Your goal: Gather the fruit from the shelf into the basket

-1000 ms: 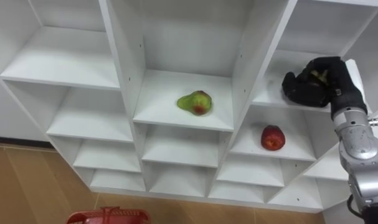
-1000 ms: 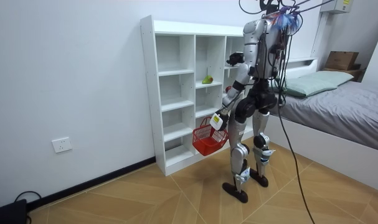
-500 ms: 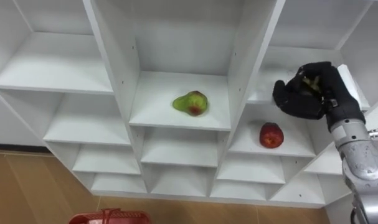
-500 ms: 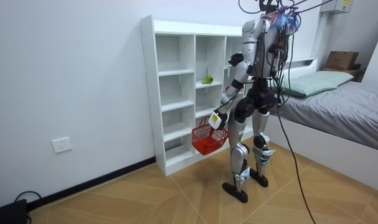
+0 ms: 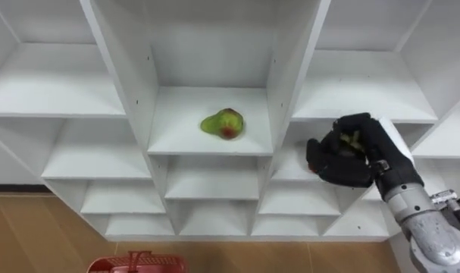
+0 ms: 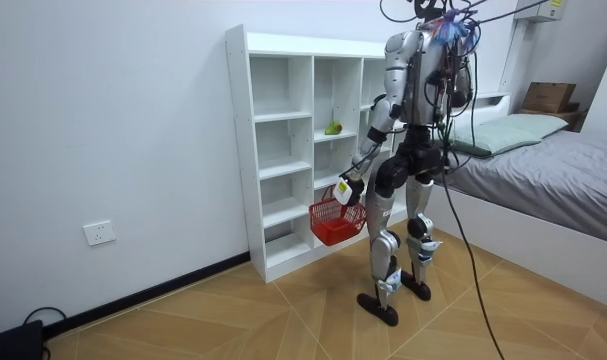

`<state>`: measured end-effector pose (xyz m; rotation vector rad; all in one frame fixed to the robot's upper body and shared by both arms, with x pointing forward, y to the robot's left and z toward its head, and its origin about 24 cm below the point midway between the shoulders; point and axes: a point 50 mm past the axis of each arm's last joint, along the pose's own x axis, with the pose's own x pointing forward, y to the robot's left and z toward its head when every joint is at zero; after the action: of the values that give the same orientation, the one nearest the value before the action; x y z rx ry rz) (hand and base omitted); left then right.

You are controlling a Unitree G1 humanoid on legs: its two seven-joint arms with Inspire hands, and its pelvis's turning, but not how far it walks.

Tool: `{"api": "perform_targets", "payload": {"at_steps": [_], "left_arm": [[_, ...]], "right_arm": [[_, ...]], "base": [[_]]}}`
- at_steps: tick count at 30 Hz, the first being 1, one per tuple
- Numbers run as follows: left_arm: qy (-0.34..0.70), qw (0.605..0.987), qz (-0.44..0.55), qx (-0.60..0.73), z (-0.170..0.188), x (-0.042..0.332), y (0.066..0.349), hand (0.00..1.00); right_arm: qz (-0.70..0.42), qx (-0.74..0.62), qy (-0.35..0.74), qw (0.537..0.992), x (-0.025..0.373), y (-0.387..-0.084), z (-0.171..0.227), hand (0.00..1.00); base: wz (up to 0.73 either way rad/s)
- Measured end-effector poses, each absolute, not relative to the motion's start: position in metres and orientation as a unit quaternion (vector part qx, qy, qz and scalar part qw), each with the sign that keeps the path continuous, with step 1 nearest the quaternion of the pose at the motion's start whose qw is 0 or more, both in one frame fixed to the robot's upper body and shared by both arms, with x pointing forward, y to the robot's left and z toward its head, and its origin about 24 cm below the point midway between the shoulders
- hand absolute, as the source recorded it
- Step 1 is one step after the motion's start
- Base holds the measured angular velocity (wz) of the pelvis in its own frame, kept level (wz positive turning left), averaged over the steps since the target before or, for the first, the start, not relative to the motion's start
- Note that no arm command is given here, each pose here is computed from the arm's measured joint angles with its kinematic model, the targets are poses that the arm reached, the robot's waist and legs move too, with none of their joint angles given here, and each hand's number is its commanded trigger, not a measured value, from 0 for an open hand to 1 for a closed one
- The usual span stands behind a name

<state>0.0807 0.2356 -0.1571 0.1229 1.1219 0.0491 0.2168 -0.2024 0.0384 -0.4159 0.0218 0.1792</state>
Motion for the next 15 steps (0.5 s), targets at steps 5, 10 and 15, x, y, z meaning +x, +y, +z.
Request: {"api": "perform_targets", "payload": {"at_steps": [5, 10, 15], "left_arm": [[0.532, 0.845, 0.015, 0.059, -0.157, 0.081, 0.233, 1.00], [0.531, 0.845, -0.001, 0.067, -0.158, 0.083, 0.229, 1.00], [0.527, 0.847, -0.012, 0.073, -0.158, 0.086, 0.226, 1.00]], "right_arm": [[0.150, -0.186, 0.009, 0.971, 0.215, -0.181, 0.037, 1.00], [0.198, -0.181, -0.001, 0.963, 0.213, -0.165, 0.040, 1.00], [0.219, -0.179, 0.001, 0.959, 0.211, -0.156, 0.037, 1.00]], "base": [[-0.02], [0.00], [0.00]]}}
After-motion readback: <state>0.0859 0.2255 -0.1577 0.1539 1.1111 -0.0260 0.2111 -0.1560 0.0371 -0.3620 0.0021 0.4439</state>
